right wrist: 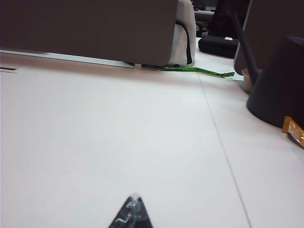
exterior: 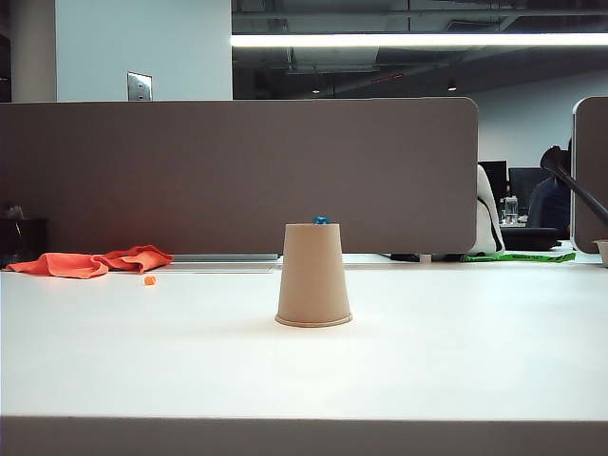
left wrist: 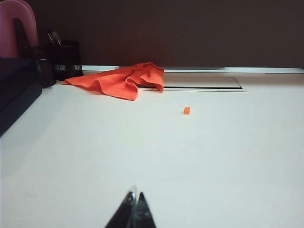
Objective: Throw the dice onto the paper cup, compare its value with the values of the other dice on the table, place the die with the higher value on the paper cup, and take no action if both dice have the same value.
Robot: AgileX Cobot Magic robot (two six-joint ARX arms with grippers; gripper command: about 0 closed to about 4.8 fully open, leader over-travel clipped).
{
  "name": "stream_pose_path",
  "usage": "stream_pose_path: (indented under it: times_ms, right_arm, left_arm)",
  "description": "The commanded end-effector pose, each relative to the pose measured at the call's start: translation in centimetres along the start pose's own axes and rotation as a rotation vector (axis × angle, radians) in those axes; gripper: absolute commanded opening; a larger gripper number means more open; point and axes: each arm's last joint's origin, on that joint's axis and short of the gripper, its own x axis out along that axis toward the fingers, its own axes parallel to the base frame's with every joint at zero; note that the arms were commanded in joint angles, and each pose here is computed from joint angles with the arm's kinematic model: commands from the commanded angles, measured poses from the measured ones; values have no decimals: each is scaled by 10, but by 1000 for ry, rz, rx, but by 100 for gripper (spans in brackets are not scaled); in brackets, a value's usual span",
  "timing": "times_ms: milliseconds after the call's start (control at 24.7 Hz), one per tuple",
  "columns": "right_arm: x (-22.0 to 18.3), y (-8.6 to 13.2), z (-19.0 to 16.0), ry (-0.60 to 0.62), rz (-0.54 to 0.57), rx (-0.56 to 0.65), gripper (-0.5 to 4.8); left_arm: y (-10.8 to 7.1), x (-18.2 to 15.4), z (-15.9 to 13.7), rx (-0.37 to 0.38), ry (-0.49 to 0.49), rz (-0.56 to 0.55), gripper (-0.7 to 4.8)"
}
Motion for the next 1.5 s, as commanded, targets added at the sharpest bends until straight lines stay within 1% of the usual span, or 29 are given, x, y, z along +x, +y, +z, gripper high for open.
stream_pose_path:
  times_ms: [40, 243, 404, 566, 688, 890, 1092, 1294, 1375, 1497]
  right_arm:
    - [0, 0, 1, -10, 5, -4, -1]
    - [0, 0, 3, -32, 3, -1, -1]
    - [0, -1, 7, -81, -7, 64, -1]
    - [0, -1, 9, -100, -7, 59, -1]
    - [-1, -1, 11, -114, -7, 54, -1]
    - [-1, -1, 11, -121, -6, 54, -2]
    - [0, 4, 12, -123, 31, 55, -2]
    - [0, 9, 12, -120, -2, 58, -2]
    - [0, 11, 12, -118, -5, 14, -1]
    - [0, 12, 12, -115, -2, 14, -1]
  left_arm:
    - [0, 0, 1, 11, -3, 7, -5]
    - [0, 0, 1, 7, 0, 7, -5]
    - [0, 0, 1, 6, 0, 6, -6]
    - [0, 0, 1, 6, 0, 6, -5]
    - [0, 0, 1, -24, 0, 6, -5]
    - [0, 0, 1, -24, 1, 6, -5]
    - [0, 0, 0, -25, 6, 6, -5]
    - [0, 0, 0, -25, 12, 5, -6]
    - [0, 0, 0, -28, 12, 5, -5]
    - [0, 0, 0, -39, 12, 5, -5]
